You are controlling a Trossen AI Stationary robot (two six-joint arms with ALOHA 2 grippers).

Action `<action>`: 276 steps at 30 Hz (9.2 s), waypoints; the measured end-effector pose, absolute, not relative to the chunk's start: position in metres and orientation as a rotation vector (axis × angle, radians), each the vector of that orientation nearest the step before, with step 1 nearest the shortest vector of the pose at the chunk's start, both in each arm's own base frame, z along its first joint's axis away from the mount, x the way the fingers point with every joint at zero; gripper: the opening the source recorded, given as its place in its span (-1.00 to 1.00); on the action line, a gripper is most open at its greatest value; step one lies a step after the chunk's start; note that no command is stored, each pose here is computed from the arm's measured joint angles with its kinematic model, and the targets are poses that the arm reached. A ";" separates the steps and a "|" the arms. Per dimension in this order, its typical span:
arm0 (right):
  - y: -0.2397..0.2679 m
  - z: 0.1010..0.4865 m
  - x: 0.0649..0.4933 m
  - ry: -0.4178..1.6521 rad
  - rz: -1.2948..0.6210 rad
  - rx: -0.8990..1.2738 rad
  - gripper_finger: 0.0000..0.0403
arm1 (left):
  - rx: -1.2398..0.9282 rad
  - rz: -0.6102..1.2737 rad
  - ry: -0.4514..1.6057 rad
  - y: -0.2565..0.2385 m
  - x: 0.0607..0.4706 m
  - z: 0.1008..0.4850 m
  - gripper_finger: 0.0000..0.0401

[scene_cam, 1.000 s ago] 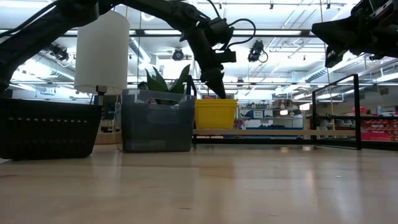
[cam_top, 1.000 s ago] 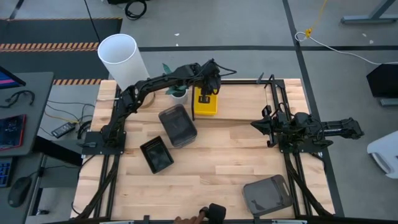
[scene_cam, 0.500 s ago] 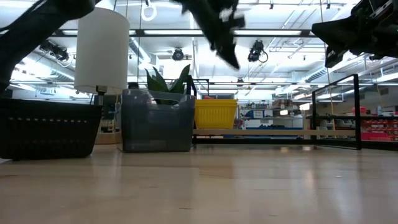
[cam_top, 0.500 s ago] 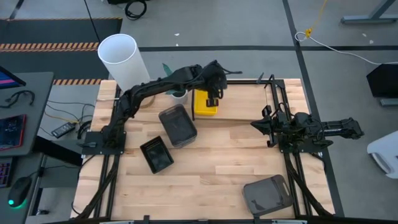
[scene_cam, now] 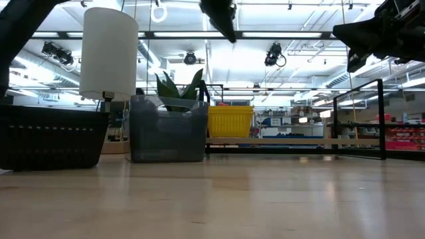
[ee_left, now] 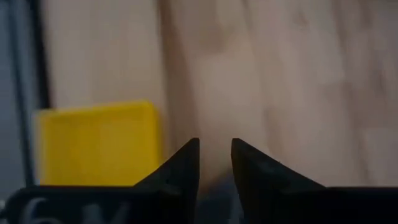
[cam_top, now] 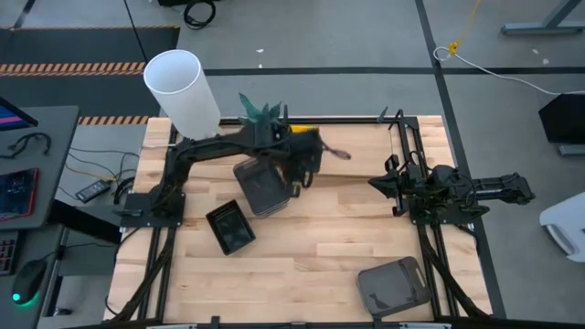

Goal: Stack baskets on shelf by color
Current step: Put the stacked black bins on the shelf, then adjust the black bins on the table

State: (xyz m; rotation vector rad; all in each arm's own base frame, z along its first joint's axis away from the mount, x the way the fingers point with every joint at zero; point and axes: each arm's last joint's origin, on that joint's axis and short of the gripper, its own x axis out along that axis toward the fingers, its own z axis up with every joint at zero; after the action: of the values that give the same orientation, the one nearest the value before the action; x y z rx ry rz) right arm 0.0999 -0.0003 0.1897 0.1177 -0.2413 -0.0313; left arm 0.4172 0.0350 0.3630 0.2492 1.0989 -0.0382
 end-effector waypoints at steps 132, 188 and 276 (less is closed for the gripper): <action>0.000 0.190 0.100 -0.244 -0.029 0.118 -0.91 | -0.304 -0.242 0.612 -0.030 0.369 0.336 -0.94; 0.000 0.190 0.101 -0.247 -0.031 0.118 -0.91 | 0.220 0.137 0.891 0.113 0.513 0.204 -0.94; 0.000 0.190 0.102 -0.242 -0.031 0.118 -0.91 | -0.064 -0.471 0.526 -0.208 0.542 0.195 -0.26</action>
State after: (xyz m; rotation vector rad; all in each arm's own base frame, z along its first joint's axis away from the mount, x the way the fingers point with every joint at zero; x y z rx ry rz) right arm 0.1016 -0.0003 0.1901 0.1180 -0.2422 -0.0314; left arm 0.5424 -0.2078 0.1950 -0.0640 0.5258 -0.4706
